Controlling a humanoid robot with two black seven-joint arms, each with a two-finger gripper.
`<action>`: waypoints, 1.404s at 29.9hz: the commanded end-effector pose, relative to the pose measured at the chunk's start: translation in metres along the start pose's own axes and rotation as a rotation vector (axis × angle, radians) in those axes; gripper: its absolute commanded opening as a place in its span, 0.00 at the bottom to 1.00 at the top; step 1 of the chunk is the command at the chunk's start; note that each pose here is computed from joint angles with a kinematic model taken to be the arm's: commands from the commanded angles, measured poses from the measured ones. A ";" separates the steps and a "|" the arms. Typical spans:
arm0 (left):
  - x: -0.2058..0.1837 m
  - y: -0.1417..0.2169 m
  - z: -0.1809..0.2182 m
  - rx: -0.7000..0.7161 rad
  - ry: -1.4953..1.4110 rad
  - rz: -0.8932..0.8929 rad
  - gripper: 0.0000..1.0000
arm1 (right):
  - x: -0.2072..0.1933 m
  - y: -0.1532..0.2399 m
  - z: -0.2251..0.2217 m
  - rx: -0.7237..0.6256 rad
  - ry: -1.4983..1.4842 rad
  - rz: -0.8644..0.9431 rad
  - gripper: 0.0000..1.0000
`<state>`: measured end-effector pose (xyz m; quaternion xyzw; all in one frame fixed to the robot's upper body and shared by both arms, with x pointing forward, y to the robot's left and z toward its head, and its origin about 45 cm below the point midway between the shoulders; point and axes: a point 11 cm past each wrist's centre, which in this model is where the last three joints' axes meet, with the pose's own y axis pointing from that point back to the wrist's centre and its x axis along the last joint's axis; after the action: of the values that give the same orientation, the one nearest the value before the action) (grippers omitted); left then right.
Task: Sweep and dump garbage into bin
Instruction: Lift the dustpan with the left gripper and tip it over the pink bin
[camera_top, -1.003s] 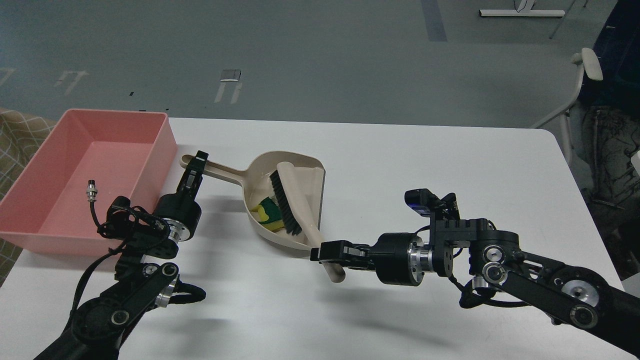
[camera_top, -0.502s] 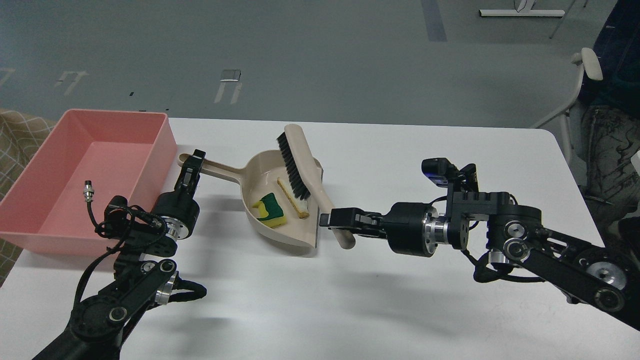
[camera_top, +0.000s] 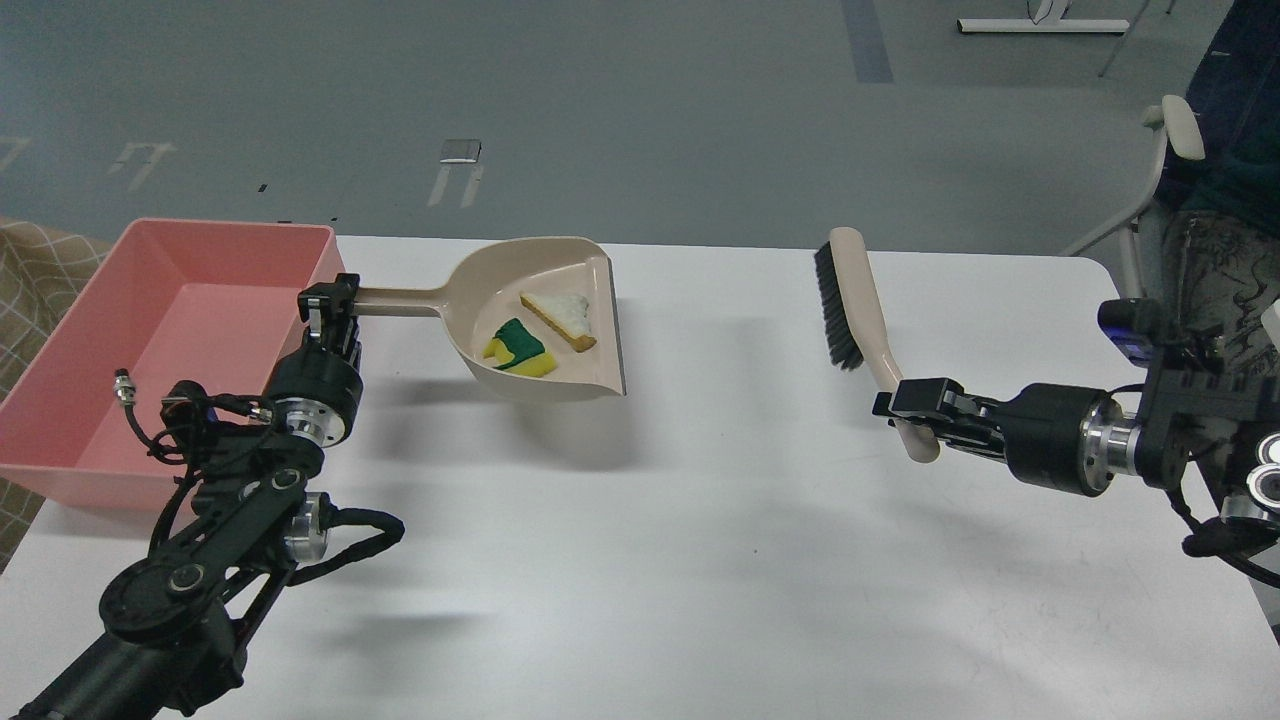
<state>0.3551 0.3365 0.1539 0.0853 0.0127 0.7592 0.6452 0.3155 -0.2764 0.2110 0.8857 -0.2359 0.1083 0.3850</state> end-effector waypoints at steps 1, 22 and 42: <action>0.016 -0.007 0.026 -0.049 0.006 0.016 0.00 | -0.008 0.004 0.015 -0.025 -0.026 -0.007 0.00; 0.255 0.063 0.077 -0.025 -0.067 0.267 0.00 | -0.026 -0.005 0.011 0.002 -0.047 -0.048 0.00; 0.292 0.069 0.129 -0.118 -0.866 0.182 0.00 | -0.032 -0.011 0.007 0.019 -0.052 -0.064 0.00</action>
<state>0.2599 0.6049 0.3225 0.3120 -0.2666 0.7421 0.5300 0.2937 -0.2654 0.1873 0.8987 -0.2166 0.0745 0.3741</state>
